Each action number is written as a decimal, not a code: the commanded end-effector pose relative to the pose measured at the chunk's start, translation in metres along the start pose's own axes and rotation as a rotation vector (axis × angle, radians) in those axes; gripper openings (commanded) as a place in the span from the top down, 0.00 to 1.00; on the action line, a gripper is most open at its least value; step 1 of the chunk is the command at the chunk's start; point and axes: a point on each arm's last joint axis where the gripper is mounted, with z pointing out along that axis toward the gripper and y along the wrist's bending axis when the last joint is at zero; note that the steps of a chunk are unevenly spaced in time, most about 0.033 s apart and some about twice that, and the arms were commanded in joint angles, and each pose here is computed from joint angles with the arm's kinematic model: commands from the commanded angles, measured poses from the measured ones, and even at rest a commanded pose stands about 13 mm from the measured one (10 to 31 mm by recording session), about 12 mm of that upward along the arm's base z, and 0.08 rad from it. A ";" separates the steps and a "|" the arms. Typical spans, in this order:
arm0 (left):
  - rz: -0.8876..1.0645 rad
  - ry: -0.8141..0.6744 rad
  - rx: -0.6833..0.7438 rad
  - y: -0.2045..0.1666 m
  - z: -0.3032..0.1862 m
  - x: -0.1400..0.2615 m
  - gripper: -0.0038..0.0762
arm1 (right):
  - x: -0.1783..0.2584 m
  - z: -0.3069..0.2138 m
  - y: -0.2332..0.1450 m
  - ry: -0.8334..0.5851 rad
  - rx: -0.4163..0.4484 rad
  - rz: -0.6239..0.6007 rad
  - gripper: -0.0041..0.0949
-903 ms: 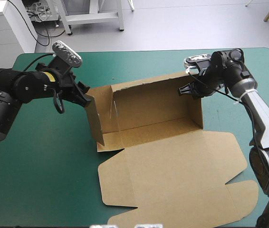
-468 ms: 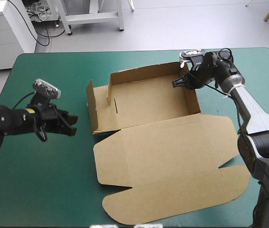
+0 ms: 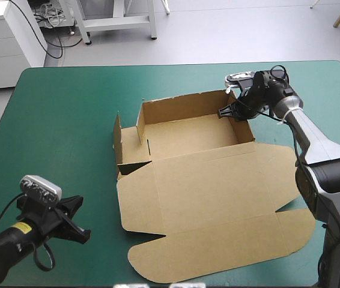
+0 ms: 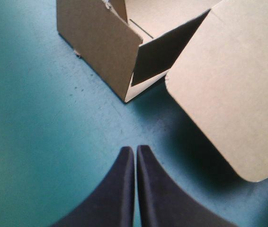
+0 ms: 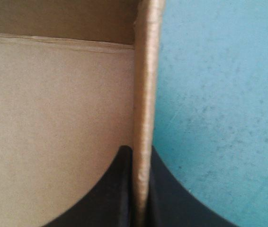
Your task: Fold the box
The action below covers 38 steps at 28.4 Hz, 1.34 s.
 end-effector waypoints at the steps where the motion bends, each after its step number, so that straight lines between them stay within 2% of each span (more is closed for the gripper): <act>1: -0.045 -0.068 -0.108 0.002 -0.012 0.008 0.96 | 0.010 -0.011 0.001 0.107 -0.007 -0.032 0.98; 5: -0.059 -0.082 -0.195 0.002 -0.023 0.021 0.96 | 0.007 -0.015 0.001 0.088 -0.005 -0.034 0.98; 8: -0.060 -0.096 -0.203 0.000 -0.025 0.027 0.96 | -0.001 -0.024 0.002 0.048 -0.003 -0.038 0.97; 12: -0.060 -0.110 -0.208 0.000 -0.025 0.028 0.96 | -0.016 -0.047 0.004 -0.044 -0.008 -0.034 0.89; 17: -0.055 -0.107 -0.208 0.000 -0.025 0.028 0.96 | -0.027 -0.089 0.005 -0.167 0.020 -0.049 0.73; 22: -0.027 -0.041 -0.198 -0.003 -0.032 0.028 0.96 | -0.023 -0.133 0.006 -0.253 0.066 -0.071 0.45; 24: -0.012 0.006 -0.197 -0.003 -0.035 0.030 0.96 | -0.020 -0.147 0.007 -0.280 0.076 -0.075 0.39; 32: -0.049 0.042 -0.132 -0.011 -0.040 0.033 0.96 | -0.012 -0.182 0.009 -0.349 0.103 -0.079 0.39; 38: -0.049 0.021 -0.130 -0.014 -0.044 0.035 0.96 | -0.009 -0.139 0.004 -0.224 0.104 -0.077 0.39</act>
